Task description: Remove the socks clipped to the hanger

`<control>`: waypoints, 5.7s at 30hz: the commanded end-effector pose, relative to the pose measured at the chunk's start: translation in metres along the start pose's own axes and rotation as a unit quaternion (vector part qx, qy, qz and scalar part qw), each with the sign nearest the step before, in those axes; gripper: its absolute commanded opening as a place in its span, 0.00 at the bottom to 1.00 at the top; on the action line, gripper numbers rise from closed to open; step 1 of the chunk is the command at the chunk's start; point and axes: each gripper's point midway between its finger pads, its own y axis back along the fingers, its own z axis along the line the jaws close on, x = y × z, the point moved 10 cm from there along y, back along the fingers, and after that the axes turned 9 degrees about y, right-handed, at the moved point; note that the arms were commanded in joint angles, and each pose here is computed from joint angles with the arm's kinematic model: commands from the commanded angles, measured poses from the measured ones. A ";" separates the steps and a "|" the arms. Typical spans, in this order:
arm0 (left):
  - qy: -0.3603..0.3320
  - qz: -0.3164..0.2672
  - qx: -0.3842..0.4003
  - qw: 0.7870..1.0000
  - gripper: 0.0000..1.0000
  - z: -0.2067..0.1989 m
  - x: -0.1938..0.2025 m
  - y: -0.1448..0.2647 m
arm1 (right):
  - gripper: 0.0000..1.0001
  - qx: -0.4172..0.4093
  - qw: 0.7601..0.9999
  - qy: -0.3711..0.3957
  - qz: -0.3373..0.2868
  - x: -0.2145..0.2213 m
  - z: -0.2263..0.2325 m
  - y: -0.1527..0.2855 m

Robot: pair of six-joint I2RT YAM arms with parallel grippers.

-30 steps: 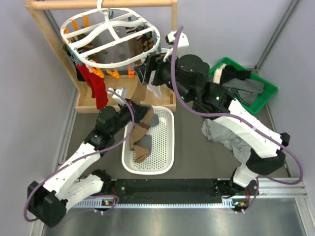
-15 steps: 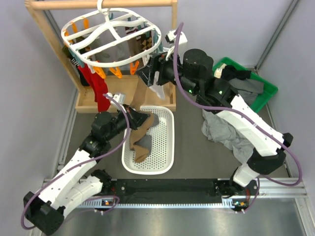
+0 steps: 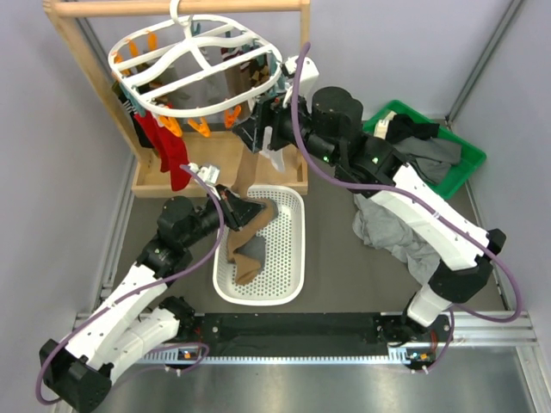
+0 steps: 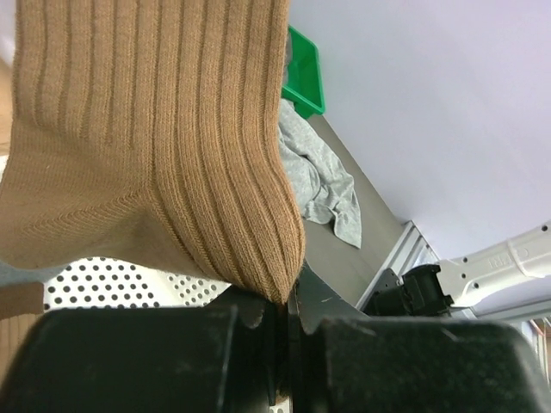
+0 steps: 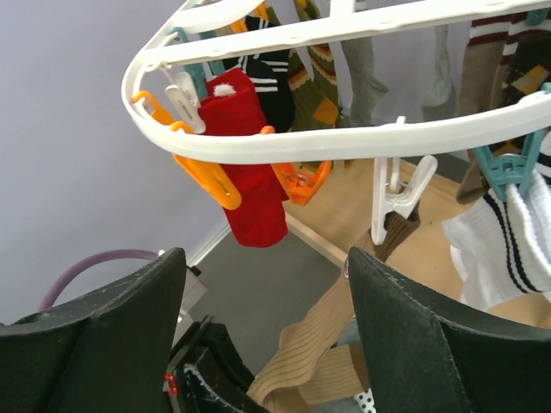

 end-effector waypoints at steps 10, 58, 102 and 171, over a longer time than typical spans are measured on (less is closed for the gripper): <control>-0.018 0.000 0.073 0.997 0.00 -0.028 -0.016 0.002 | 0.74 -0.004 0.999 -0.022 -0.040 -0.006 -0.024 -0.018; -0.023 0.023 0.112 0.993 0.00 -0.036 -0.017 0.002 | 0.40 0.051 0.995 -0.046 -0.066 -0.001 -0.054 -0.055; 0.039 0.059 -0.113 0.991 0.98 0.043 0.029 -0.011 | 0.00 0.047 0.986 -0.145 -0.067 -0.005 -0.043 -0.049; -0.057 -0.159 -0.116 0.979 0.87 0.077 -0.052 -0.155 | 0.00 -0.004 0.950 -0.286 -0.123 -0.033 0.001 -0.034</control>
